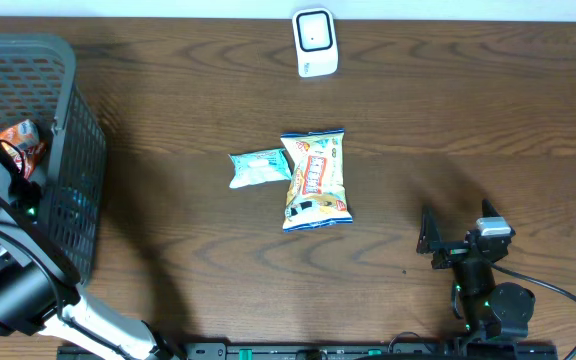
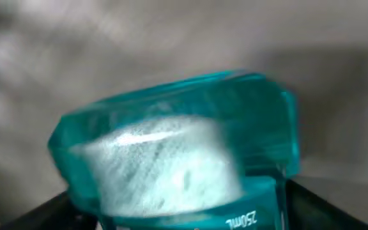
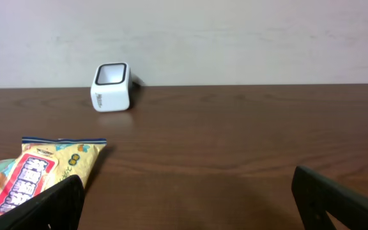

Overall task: Scan the item barcode
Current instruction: 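Reach into the basket and grasp the blue Listerine bottle with the left gripper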

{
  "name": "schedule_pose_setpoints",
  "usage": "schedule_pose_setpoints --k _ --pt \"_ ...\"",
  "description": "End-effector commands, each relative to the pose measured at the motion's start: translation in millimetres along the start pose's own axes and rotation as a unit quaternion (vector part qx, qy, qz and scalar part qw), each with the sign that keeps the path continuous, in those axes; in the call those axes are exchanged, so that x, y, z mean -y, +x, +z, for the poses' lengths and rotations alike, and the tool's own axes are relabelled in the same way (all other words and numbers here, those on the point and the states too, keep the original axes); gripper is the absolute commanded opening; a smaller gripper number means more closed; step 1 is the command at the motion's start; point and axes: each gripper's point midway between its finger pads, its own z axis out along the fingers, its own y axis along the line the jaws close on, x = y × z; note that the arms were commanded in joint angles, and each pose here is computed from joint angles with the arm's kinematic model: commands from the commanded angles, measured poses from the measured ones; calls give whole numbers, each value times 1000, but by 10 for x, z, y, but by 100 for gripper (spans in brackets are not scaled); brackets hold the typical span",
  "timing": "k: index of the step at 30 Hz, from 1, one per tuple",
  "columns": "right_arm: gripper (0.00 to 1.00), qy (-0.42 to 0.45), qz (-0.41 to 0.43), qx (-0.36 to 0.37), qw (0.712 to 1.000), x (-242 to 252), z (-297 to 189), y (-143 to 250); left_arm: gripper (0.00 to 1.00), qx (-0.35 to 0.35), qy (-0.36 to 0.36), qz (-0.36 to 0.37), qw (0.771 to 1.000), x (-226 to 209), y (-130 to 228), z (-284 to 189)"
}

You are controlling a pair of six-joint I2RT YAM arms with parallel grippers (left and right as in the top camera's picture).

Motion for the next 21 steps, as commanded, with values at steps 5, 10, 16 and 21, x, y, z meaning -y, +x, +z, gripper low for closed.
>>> schedule_pose_setpoints --k 5,10,16,21 --pt "99 0 3 1 1000 -2 -3 0 65 34 -24 85 995 -92 -119 150" --pt "99 0 3 1 1000 -2 -3 0 64 32 -18 132 991 -58 -112 143" --pt "99 0 3 1 1000 -1 -3 0 62 27 21 182 983 99 -92 -40" --pt "99 0 3 1 1000 -2 -3 0 59 19 89 201 975 265 -68 -458"
